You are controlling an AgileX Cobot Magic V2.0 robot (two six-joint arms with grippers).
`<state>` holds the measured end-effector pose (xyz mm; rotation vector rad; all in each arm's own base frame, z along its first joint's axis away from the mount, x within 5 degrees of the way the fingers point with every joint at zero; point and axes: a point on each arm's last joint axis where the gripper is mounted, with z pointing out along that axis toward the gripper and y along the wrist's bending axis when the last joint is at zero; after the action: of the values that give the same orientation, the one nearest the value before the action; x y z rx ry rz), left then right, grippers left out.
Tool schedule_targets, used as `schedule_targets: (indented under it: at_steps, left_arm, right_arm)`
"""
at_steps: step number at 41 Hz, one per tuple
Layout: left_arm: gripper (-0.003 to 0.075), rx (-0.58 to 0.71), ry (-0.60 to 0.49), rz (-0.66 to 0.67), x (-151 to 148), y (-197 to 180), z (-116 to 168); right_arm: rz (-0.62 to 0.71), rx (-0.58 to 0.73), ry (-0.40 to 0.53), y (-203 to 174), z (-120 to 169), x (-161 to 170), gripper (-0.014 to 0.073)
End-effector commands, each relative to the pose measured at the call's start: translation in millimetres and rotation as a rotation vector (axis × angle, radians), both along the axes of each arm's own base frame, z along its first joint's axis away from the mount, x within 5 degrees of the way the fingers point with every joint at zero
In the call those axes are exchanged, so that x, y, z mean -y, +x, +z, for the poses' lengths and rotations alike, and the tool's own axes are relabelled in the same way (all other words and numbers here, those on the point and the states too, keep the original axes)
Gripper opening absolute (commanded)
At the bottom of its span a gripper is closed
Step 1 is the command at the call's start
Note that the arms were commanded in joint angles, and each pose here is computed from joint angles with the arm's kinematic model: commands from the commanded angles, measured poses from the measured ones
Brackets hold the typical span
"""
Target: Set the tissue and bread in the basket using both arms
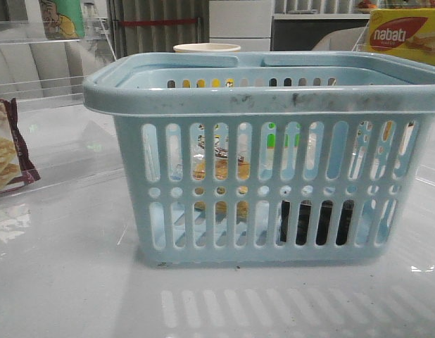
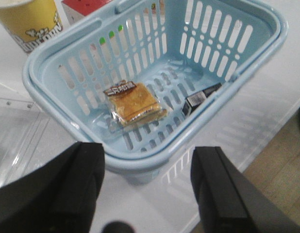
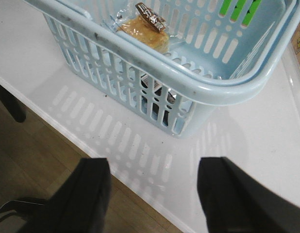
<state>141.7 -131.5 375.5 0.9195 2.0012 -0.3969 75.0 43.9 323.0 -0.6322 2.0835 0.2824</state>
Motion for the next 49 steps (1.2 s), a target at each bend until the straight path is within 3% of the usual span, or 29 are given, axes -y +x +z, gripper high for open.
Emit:
schedule_targets:
  at_steps: [1,20,38,43,49]
  left_arm:
    - [0.0454,0.078,-0.089,0.007,-13,-15,6]
    - [0.0454,0.113,-0.117,0.0,-70,-79,-35]
    - [0.0454,0.14,-0.088,0.008,-75,-81,-41]
    - [0.0453,0.14,-0.088,0.008,-75,-81,-41]
    - [0.0395,0.119,-0.106,0.024,-75,-81,-42]
  right_arm:
    - [-0.004,0.084,0.036,3,13,-1,0.0498]
    - [-0.004,0.084,0.037,3,13,-1,0.0498]
    - [-0.004,0.084,0.036,3,13,-1,0.0496]
    - [-0.004,0.083,0.035,3,13,-1,0.0409]
    - [-0.004,0.083,0.035,3,13,-1,0.0209]
